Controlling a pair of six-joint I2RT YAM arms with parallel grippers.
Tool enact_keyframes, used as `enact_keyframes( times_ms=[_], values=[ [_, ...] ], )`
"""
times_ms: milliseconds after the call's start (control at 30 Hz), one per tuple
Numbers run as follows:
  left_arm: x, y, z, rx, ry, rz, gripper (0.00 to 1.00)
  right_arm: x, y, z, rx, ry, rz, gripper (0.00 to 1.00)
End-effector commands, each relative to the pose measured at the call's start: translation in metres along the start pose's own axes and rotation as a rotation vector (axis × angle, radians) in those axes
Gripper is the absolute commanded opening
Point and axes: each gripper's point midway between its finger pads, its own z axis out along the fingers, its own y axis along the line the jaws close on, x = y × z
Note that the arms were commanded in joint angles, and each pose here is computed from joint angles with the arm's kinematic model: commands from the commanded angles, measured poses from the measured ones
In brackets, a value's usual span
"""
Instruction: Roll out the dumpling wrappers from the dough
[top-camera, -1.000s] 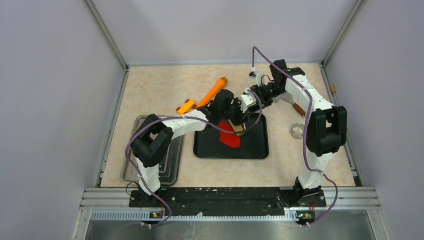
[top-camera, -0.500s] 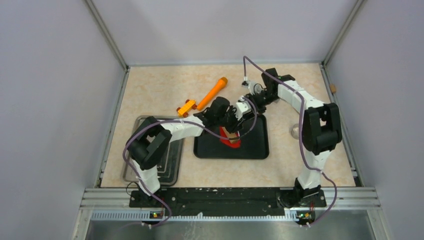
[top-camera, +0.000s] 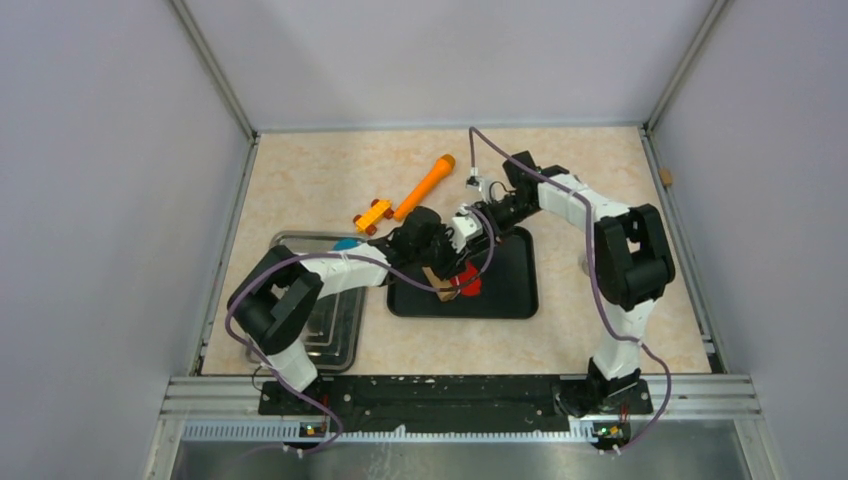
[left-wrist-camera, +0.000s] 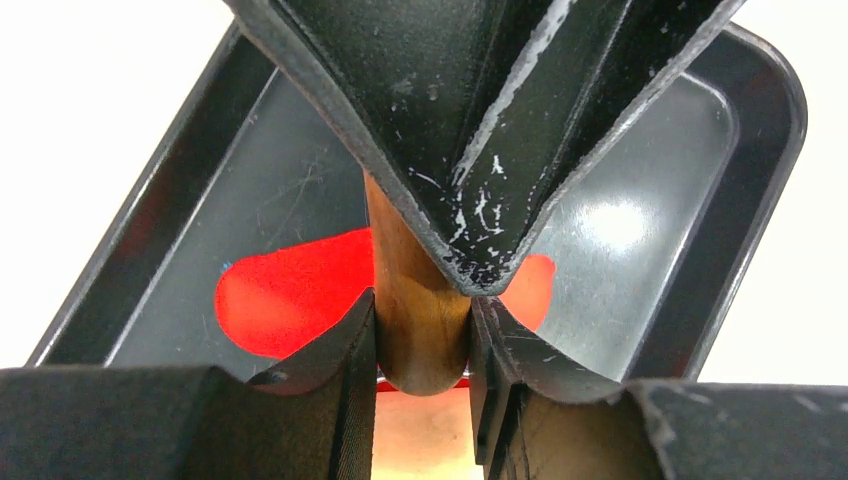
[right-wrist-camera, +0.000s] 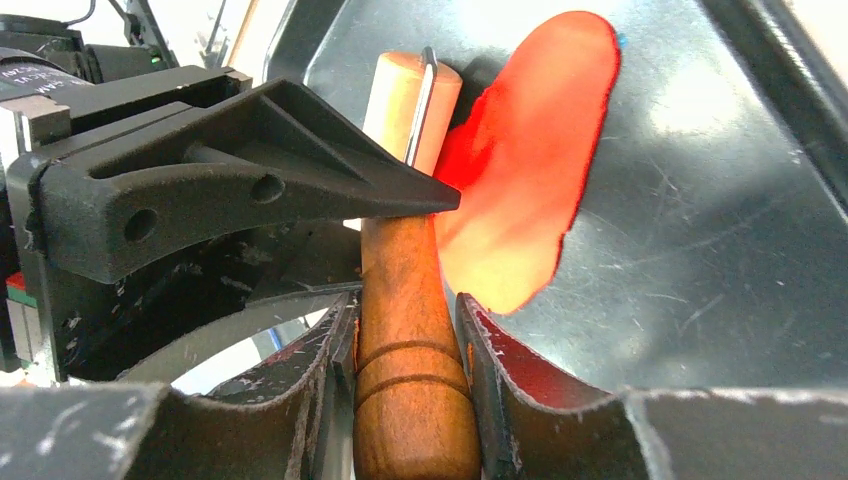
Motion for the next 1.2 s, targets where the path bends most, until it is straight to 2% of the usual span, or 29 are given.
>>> enact_keyframes(
  times_ms=[0, 67, 233, 367, 533, 700, 967, 1167],
  values=[
    [0.044, -0.009, -0.008, 0.009, 0.145, -0.078, 0.00, 0.005, -0.003, 0.029, 0.052, 0.060, -0.066, 0.00],
    [0.019, -0.008, -0.018, 0.003, 0.097, -0.049, 0.00, -0.015, 0.016, 0.019, 0.014, 0.019, -0.083, 0.00],
    [-0.072, -0.020, -0.043, 0.052, -0.103, 0.008, 0.00, -0.063, 0.058, -0.030, -0.014, -0.101, -0.171, 0.00],
    [-0.103, -0.027, -0.031, 0.092, -0.167, 0.003, 0.00, -0.054, 0.049, -0.050, 0.014, -0.071, -0.191, 0.00],
    [-0.093, -0.024, 0.003, 0.084, -0.143, -0.014, 0.00, -0.028, 0.018, -0.052, 0.070, -0.025, -0.187, 0.00],
    [-0.058, -0.013, 0.027, 0.026, -0.078, -0.028, 0.00, -0.011, -0.008, -0.038, 0.101, -0.003, -0.203, 0.00],
    [0.010, -0.016, 0.021, 0.014, 0.067, -0.054, 0.00, 0.017, -0.030, -0.008, 0.119, 0.047, -0.208, 0.00],
    [0.035, -0.019, 0.011, 0.012, 0.117, -0.061, 0.00, 0.027, -0.033, 0.012, 0.121, 0.061, -0.202, 0.00]
  ],
)
